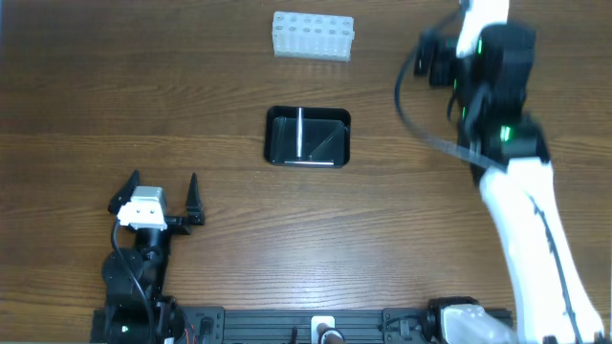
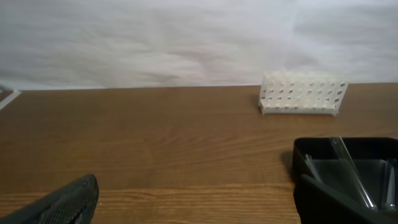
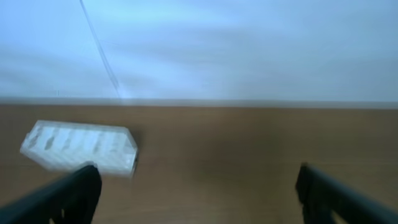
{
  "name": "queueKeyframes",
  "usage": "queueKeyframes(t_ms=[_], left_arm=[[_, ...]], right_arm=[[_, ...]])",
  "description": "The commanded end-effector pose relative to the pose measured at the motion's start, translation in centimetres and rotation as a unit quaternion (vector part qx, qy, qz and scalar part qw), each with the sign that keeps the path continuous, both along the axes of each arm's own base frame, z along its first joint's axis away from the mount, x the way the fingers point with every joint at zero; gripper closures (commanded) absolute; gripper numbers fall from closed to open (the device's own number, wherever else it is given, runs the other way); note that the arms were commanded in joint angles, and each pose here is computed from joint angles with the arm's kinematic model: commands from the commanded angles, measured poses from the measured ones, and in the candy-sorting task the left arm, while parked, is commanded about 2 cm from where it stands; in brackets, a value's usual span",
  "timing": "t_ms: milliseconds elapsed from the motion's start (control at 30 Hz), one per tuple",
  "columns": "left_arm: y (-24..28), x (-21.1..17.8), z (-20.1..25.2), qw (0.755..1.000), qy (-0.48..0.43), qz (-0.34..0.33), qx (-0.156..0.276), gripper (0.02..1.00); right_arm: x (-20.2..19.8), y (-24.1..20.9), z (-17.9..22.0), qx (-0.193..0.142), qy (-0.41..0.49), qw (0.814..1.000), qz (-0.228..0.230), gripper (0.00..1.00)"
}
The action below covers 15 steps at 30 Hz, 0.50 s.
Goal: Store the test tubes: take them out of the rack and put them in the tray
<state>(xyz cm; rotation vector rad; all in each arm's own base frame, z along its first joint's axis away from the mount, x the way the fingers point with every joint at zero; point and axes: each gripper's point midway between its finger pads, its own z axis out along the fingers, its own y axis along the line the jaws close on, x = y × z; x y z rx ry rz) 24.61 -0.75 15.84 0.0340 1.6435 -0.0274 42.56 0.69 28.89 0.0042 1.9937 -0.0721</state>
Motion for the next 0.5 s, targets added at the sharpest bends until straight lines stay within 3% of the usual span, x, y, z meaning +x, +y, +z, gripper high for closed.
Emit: queueKeyframes(t_ms=[33, 200, 500], left_arm=[[0.0, 0.0, -0.2, 1.0, 0.001, -0.003, 0.007, 0.018], [0.0, 0.0, -0.2, 1.0, 0.001, -0.003, 0.007, 0.018], [0.0, 0.0, -0.2, 1.0, 0.001, -0.003, 0.007, 0.02]], right_arm=[[-5.9, -1.5, -2.4, -0.017, -0.031, 0.999, -0.024, 0.009], [-12.0, -1.8, -6.6, -0.014, -0.068, 0.997, -0.024, 0.009], [-16.4, -1.5, -12.7, 0.006, -0.09, 0.996, -0.017, 0.009]])
